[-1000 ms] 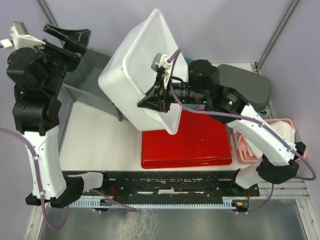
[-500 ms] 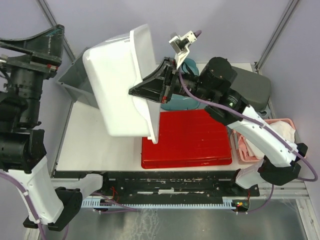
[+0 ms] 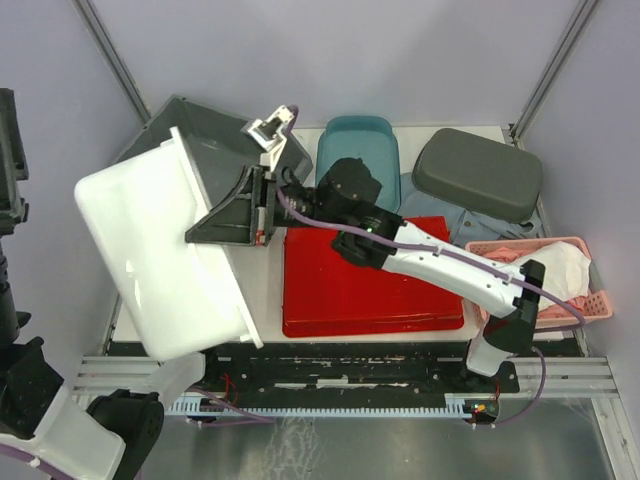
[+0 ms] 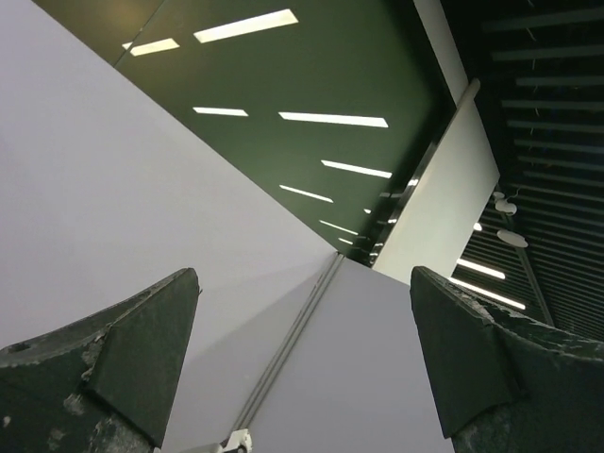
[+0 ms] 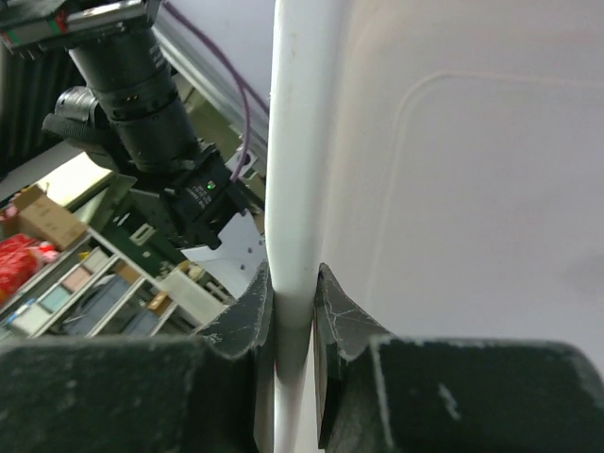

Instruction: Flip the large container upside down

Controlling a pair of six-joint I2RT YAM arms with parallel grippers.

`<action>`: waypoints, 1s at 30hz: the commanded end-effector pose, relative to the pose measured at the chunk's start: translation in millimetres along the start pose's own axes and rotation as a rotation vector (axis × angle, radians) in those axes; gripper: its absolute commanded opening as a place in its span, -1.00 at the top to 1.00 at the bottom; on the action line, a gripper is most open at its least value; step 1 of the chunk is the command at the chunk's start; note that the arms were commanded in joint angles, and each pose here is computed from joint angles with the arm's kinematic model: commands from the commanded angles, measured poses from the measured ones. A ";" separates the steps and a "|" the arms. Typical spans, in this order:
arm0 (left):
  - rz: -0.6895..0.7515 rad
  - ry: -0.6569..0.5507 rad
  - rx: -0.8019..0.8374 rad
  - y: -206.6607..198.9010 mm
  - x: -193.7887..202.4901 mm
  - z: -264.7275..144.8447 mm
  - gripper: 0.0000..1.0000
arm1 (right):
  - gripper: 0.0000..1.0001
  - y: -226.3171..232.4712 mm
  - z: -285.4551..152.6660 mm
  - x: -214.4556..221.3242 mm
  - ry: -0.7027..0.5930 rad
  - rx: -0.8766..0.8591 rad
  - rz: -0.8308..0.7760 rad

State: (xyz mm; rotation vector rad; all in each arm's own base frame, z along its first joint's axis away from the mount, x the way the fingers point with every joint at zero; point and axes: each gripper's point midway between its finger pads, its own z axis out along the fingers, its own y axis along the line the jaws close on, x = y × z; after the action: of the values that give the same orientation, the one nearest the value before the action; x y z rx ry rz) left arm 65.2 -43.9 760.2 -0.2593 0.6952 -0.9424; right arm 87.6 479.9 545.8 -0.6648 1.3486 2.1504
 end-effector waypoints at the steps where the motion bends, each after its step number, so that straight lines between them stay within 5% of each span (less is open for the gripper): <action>1: -0.064 0.080 -0.025 18.6 27.2 16.8 -0.98 | 0.96 111.9 5.5 -30.7 -0.132 -0.354 -0.143; 8: -0.058 0.097 -0.039 25.2 33.3 20.0 -0.98 | 0.96 82.5 30.6 -13.1 -0.117 -0.381 -0.064; 14: -0.058 0.134 -0.073 40.5 47.1 23.4 -0.98 | 0.96 18.9 29.8 -1.8 -0.257 -0.320 0.017; 20: -0.059 0.157 -0.099 52.7 57.5 25.9 -0.98 | 0.96 -38.0 4.2 9.3 -0.347 -0.152 -0.004; 30: -0.067 0.194 -0.145 75.9 76.5 30.7 -0.98 | 0.96 -131.1 -67.4 14.0 -0.512 0.041 0.288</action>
State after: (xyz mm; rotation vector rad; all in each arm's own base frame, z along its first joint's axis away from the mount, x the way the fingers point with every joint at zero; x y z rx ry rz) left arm 157.3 -60.4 713.3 -0.3321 0.9336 -0.9637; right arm 143.2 502.3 421.5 -0.1178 1.3131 2.2688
